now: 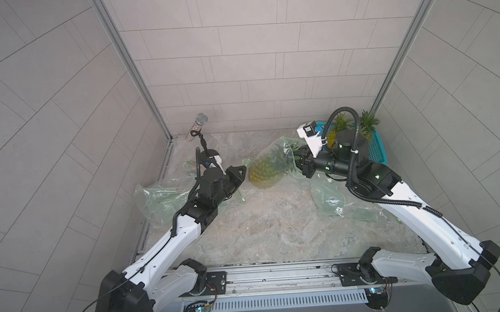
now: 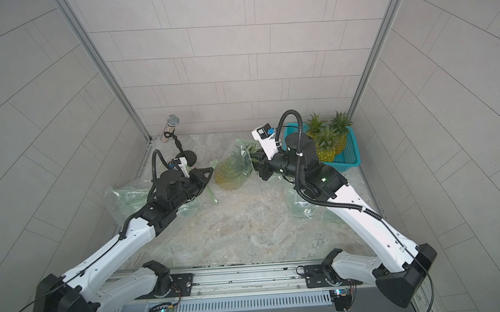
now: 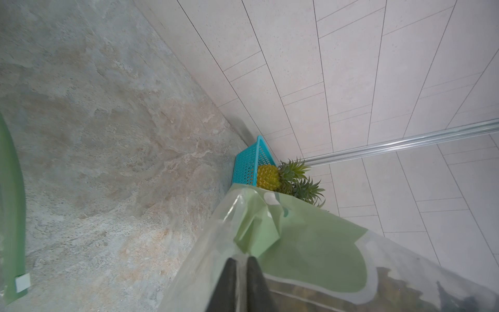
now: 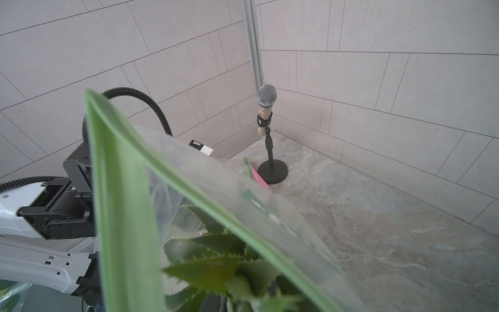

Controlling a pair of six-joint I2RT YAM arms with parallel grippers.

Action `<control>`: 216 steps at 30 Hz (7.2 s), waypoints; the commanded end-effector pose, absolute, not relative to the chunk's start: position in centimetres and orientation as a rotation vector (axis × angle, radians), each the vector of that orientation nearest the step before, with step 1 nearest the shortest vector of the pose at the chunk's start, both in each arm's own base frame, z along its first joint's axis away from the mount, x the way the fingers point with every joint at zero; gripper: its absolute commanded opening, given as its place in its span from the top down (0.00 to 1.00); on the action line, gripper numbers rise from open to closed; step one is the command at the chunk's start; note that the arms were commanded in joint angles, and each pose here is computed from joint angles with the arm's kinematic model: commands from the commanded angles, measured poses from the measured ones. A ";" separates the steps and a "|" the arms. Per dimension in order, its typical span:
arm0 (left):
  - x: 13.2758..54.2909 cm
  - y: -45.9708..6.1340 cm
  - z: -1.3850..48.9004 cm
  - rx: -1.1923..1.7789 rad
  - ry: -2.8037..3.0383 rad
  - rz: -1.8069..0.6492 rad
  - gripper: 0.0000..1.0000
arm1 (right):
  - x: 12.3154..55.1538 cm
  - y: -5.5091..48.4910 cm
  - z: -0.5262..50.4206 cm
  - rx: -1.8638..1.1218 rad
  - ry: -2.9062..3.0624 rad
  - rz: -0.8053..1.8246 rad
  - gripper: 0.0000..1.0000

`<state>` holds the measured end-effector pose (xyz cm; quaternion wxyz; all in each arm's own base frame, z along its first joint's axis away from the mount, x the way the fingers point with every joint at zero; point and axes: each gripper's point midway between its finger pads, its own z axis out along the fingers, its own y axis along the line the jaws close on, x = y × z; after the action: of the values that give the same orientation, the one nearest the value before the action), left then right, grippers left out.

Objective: Open the zip-top bag and take out the pineapple
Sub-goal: Pick up the pineapple from the zipper food storage bag, then place the zipper food storage bag at the center of the board, then place the pineapple in the basket.

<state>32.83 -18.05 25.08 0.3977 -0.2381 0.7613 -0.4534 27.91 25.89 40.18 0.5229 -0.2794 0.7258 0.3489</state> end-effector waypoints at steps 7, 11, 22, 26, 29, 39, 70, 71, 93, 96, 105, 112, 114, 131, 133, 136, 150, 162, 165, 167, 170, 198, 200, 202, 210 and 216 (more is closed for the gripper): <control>32.2 -15.7 23.1 -0.634 1.931 -0.994 1.00 | 26.5 25.1 46.6 -0.634 1.495 0.853 1.00; 31.4 -13.9 21.6 -0.657 1.944 -0.887 1.00 | 26.2 24.5 46.9 -0.618 1.461 0.840 1.00; 29.9 -11.0 19.3 -0.625 2.010 -0.672 1.00 | 25.0 23.2 47.9 -0.587 1.379 0.817 1.00; 29.7 -10.5 18.8 -0.615 2.029 -0.634 1.00 | 24.7 22.9 48.2 -0.583 1.366 0.814 1.00; 29.6 -10.2 18.6 -0.610 2.034 -0.613 1.00 | 24.4 22.6 48.5 -0.583 1.357 0.813 1.00; 29.4 -9.2 18.0 -0.612 2.048 -0.535 1.00 | 23.5 22.2 48.9 -0.595 1.330 0.811 1.00; 29.0 -7.4 17.3 -0.633 2.072 -0.407 1.00 | 22.2 20.8 49.6 -0.574 1.264 0.777 1.00; 28.9 -7.4 17.3 -0.632 2.073 -0.405 1.00 | 22.2 20.8 49.6 -0.573 1.263 0.777 1.00; 28.7 -6.3 16.7 -0.683 2.073 -0.340 1.00 | 21.0 18.7 50.3 -0.522 1.216 0.713 1.00; 28.8 -6.3 16.6 -0.684 2.073 -0.335 1.00 | 20.8 18.5 50.4 -0.527 1.210 0.706 1.00; 29.8 -6.0 16.7 -0.680 2.075 -0.283 1.00 | 19.6 18.5 51.0 -0.564 1.170 0.718 1.00; 31.5 -5.9 16.6 -0.677 2.098 -0.236 1.00 | 19.0 18.5 51.2 -0.592 1.161 0.710 1.00; 31.9 -5.8 16.6 -0.685 2.106 -0.221 1.00 | 19.2 18.3 51.0 -0.589 1.171 0.693 1.00; 34.0 -4.4 16.4 -0.691 2.139 -0.106 1.00 | 18.1 16.4 51.2 -0.559 1.147 0.620 1.00; 34.1 -4.3 16.6 -0.690 2.135 -0.099 1.00 | 18.0 16.1 51.3 -0.552 1.141 0.615 1.00; 34.2 -4.6 16.9 -0.679 2.133 -0.119 1.00 | 18.1 15.9 51.3 -0.538 1.145 0.603 1.00; 36.2 -8.7 20.3 -0.601 2.067 -0.426 1.00 | 22.2 11.4 48.8 -0.295 1.326 0.345 1.00; 39.8 -12.0 19.7 -0.484 2.111 -0.514 1.00 | 25.0 9.6 46.3 -0.277 1.510 0.147 1.00; 40.4 -12.6 19.9 -0.440 2.124 -0.515 0.98 | 25.9 9.5 46.3 -0.283 1.530 0.139 1.00; 40.7 -12.8 20.6 -0.416 2.119 -0.516 0.87 | 26.5 9.3 46.3 -0.288 1.544 0.141 1.00; 40.8 -12.8 22.1 -0.376 2.103 -0.507 0.55 | 27.9 8.9 46.4 -0.287 1.568 0.158 1.00; 31.2 -13.9 26.6 0.271 2.100 -0.490 0.29 | 43.5 2.7 43.7 -0.068 1.735 0.144 1.00; 31.2 -13.5 26.7 0.262 2.092 -0.464 0.29 | 44.5 2.5 43.1 -0.078 1.747 0.117 1.00; 31.3 -13.1 26.6 0.248 2.091 -0.449 0.29 | 45.4 2.2 42.5 -0.085 1.767 0.095 1.00; 31.5 -12.5 26.3 0.210 2.093 -0.446 0.28 | 48.3 1.9 40.1 -0.094 1.828 0.065 1.00; 31.6 -12.3 26.4 0.196 2.095 -0.447 0.28 | 49.9 1.7 38.1 -0.101 1.876 0.045 1.00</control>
<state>31.49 -12.66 26.10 0.4661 0.0792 0.8609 -0.1880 48.85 2.07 32.31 0.5138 -0.0387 0.8564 0.0332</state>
